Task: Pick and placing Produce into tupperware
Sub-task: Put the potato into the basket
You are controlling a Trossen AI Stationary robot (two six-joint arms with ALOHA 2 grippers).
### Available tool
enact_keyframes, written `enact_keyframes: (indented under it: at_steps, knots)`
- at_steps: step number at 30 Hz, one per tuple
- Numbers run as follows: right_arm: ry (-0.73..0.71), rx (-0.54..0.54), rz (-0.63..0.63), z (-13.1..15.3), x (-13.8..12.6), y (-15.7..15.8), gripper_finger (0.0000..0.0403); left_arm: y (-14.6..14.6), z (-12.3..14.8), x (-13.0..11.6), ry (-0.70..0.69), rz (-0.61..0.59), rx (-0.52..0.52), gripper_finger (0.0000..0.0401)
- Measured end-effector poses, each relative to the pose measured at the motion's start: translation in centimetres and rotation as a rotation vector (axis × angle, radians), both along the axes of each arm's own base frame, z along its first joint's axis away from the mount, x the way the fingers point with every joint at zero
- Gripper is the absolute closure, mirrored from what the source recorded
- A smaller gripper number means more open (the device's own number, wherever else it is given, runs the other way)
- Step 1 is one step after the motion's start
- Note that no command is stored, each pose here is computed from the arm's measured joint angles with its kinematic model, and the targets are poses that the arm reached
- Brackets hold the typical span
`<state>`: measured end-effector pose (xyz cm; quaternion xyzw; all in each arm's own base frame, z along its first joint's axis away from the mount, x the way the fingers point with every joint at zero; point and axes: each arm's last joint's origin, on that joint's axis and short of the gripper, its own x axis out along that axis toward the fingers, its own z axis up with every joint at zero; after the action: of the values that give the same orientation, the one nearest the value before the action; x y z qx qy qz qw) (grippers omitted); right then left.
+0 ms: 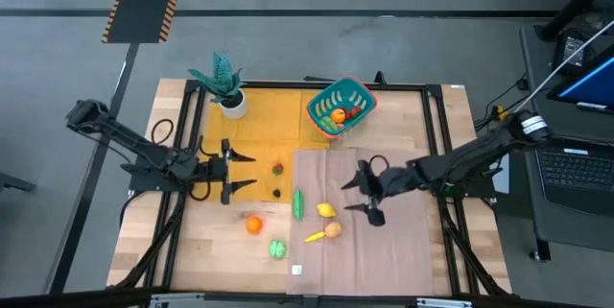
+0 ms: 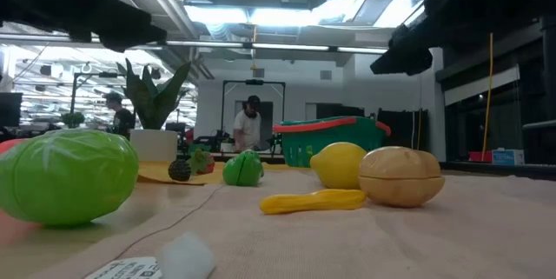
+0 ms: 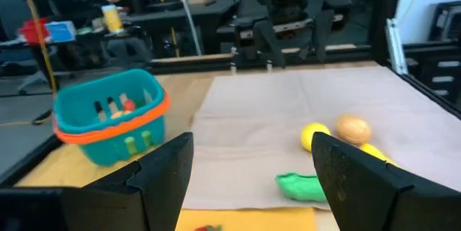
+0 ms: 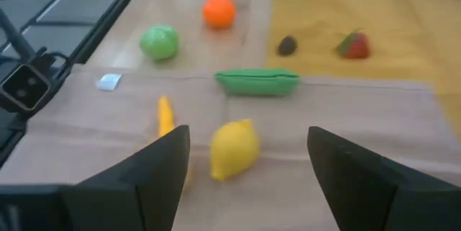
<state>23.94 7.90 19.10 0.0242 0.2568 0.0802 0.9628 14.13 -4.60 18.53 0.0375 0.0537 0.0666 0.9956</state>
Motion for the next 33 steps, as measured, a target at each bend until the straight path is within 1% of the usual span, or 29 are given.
enact_keyframes:
  at_steps: [4, 6, 9, 12, 16, 20, 25, 33]
  knots:
    - [0.074, -0.032, -0.016, 0.3, 1.4, 2.1, 0.0121, -1.0, 0.1, 0.6, 0.032, -0.008, -0.013, 0.0126]
    - [0.111, -0.052, -0.024, 0.2, 2.1, 3.1, 0.0121, -1.6, 0.2, 1.2, 0.061, -0.023, 0.001, 0.0126]
    - [0.126, -0.066, -0.012, 0.3, 3.1, 4.5, 0.0121, -2.6, 0.4, 2.1, 0.102, -0.044, 0.022, 0.0126]
    - [0.141, -0.061, -0.024, 0.1, 3.8, 5.3, 0.0121, -3.3, 0.1, 3.0, 0.15, -0.057, 0.048, 0.0126]
    - [0.153, -0.047, -0.042, -0.2, 4.5, 5.5, 0.0121, -4.0, -0.6, 3.7, 0.195, -0.064, 0.049, 0.0126]
    - [0.153, -0.049, -0.038, -0.3, 4.6, 5.6, 0.0121, -4.1, -1.2, 3.9, 0.221, -0.058, 0.044, 0.0126]
    - [0.143, -0.045, -0.039, -0.2, 4.6, 5.6, 0.0121, -4.1, -1.1, 3.9, 0.218, -0.057, 0.039, 0.0126]
    - [0.149, -0.072, -0.026, -0.2, 4.6, 5.5, 0.0121, -4.1, -1.1, 3.9, 0.217, -0.057, 0.038, 0.0126]
